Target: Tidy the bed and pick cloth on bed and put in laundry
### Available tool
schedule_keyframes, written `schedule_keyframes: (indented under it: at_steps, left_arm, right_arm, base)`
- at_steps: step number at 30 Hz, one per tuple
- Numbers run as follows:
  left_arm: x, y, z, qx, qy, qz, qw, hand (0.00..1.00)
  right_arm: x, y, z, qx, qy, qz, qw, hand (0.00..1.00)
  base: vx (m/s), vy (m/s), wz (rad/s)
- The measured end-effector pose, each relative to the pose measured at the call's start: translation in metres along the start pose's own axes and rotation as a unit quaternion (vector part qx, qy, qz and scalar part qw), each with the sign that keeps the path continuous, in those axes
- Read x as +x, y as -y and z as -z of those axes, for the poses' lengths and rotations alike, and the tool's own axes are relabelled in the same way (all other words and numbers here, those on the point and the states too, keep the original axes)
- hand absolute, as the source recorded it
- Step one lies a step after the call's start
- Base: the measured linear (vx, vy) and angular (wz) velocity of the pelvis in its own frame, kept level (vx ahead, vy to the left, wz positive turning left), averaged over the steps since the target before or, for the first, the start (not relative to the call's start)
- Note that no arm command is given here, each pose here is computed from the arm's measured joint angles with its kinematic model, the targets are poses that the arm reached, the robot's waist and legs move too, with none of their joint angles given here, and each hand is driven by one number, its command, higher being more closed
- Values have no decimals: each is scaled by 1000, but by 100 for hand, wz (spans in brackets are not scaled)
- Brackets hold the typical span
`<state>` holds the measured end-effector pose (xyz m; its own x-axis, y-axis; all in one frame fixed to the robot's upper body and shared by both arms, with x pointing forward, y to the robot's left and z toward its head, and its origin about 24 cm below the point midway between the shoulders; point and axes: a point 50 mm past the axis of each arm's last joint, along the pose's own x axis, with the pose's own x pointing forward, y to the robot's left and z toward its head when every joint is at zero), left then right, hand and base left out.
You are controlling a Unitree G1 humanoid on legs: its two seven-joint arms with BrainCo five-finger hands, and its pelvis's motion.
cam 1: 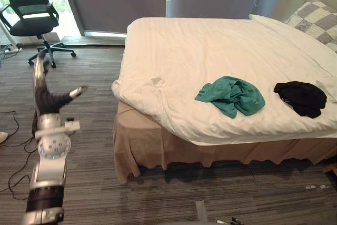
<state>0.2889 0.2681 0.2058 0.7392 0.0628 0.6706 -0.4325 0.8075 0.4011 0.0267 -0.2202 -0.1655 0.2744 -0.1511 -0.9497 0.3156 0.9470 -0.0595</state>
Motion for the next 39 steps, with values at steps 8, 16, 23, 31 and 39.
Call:
schedule_keyframes:
  at_steps: [8,16,23,31,39]
  left_arm:
    - [63,47,9,42,-86,85,992,0]
    - [102,63,16,140,-207,84,965,0]
    - [158,28,-41,213,-178,-36,960,100]
    - [161,-10,-43,349,-173,-26,921,100]
    - [46,-16,89,247,-368,86,892,100]
  right_arm:
    - [5,-22,-45,-32,69,-38,996,0]
    - [-13,-60,-138,-30,249,-93,964,0]
    - [-56,-69,-203,23,396,-142,907,0]
    - [-82,-78,-222,61,454,-228,859,0]
    - [-80,-31,-216,55,457,-188,867,0]
  base:
    - [-138,-37,-22]
    - [-82,-33,-13]
    - [-90,-1,7]
    - [5,5,-3]
    - [67,21,-3]
